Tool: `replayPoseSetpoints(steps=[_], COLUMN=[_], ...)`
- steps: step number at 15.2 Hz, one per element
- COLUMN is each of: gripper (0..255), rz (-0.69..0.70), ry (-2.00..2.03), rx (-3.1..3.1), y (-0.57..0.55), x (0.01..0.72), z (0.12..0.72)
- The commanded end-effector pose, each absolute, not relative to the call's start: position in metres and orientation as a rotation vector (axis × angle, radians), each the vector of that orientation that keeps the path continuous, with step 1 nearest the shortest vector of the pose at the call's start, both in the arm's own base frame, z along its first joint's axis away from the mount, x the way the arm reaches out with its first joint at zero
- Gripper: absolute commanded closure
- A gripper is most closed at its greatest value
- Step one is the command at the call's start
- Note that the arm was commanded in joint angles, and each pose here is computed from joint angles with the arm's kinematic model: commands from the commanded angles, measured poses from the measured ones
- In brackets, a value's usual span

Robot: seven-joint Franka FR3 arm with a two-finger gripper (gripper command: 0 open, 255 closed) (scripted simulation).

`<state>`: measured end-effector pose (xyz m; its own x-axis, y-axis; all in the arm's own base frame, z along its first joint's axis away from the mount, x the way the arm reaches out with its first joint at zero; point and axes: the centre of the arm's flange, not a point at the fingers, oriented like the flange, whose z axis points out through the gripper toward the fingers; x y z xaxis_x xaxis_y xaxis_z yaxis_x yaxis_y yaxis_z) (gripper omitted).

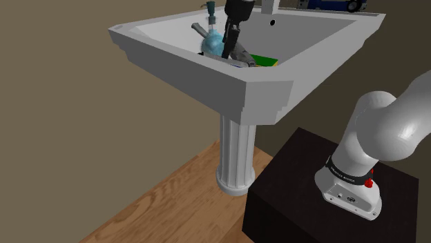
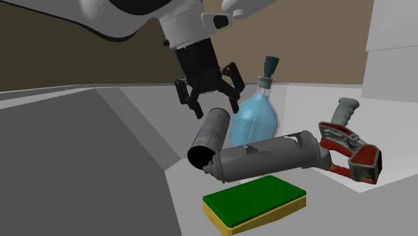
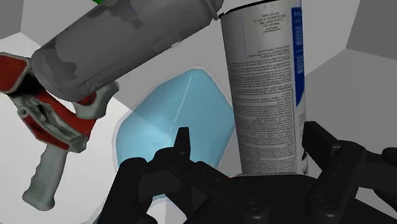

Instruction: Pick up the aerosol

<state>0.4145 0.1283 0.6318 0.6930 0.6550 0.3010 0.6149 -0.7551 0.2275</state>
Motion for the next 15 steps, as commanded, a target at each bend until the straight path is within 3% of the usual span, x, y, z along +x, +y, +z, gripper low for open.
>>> replayPoseSetpoints(steps=[1, 12, 13, 15], gripper=[0, 0, 255, 255], rz=[0.590, 0.617, 0.617, 0.617], ry=[1.158, 1.215, 1.215, 1.215], rx=[2.744, 2.715, 2.715, 2.715], y=[0.151, 0.163, 0.162, 0.162], x=[0.420, 0.423, 0.424, 0.422], z=[0.629, 0.590, 0.591, 0.592])
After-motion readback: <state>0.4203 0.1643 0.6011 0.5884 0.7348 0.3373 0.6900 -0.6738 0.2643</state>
